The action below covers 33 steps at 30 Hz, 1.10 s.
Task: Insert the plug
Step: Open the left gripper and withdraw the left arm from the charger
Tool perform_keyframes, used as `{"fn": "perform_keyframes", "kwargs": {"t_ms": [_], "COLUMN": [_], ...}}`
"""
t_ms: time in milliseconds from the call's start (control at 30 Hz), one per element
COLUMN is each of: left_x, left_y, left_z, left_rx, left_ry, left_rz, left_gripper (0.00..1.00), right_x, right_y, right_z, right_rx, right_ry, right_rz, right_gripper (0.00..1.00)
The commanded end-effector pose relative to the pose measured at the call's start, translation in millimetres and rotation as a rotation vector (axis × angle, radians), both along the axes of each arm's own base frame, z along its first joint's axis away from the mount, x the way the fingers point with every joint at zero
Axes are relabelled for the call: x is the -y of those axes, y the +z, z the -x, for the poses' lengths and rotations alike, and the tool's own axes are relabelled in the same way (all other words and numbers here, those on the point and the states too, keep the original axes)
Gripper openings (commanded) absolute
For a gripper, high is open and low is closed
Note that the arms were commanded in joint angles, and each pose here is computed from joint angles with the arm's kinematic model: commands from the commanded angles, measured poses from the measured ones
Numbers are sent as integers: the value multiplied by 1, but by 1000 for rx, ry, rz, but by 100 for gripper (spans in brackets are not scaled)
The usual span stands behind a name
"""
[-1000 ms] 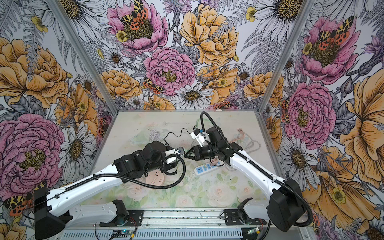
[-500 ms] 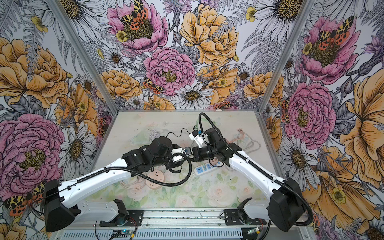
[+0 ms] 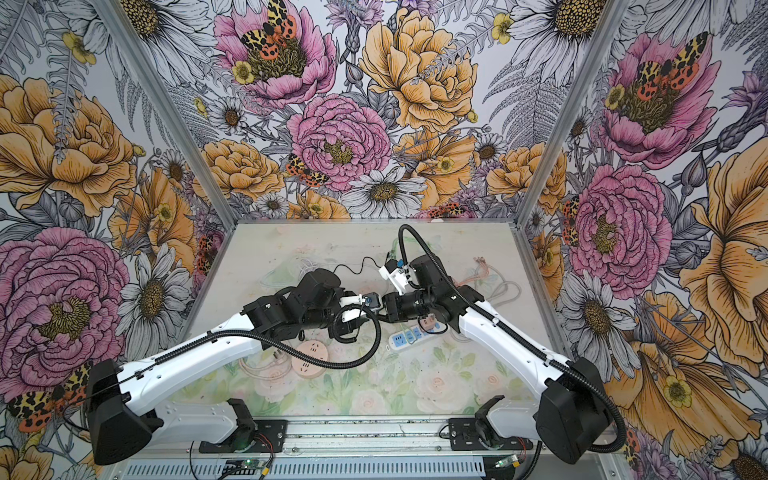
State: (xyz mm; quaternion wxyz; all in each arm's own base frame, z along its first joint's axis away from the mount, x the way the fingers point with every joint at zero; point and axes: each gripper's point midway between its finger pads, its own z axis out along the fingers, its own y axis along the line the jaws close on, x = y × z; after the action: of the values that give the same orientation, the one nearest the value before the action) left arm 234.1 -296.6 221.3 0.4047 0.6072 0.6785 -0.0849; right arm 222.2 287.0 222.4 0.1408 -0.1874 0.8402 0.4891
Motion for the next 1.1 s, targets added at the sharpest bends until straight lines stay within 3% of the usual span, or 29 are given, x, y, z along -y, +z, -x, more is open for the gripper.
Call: {"fn": "perform_keyframes", "kwargs": {"t_ms": [0, 133, 867, 1067], "left_x": [-2, -5, -1, 3], "left_y": [21, 19, 28, 31], "left_z": [-3, 1, 9, 9], "left_rx": [6, -17, -29, -34], "left_ry": [41, 47, 40, 41], "left_rz": [88, 108, 182, 213], "left_gripper": [33, 33, 35, 36], "right_x": [-5, -6, -18, -20], "right_y": [18, 21, 13, 5], "right_z": [-4, -7, -10, -12], "right_rx": [45, 57, 58, 44], "right_ry": [4, 2, 26, 26], "right_rz": [-22, -22, 1, 18], "right_gripper": [43, 48, 47, 27]}}
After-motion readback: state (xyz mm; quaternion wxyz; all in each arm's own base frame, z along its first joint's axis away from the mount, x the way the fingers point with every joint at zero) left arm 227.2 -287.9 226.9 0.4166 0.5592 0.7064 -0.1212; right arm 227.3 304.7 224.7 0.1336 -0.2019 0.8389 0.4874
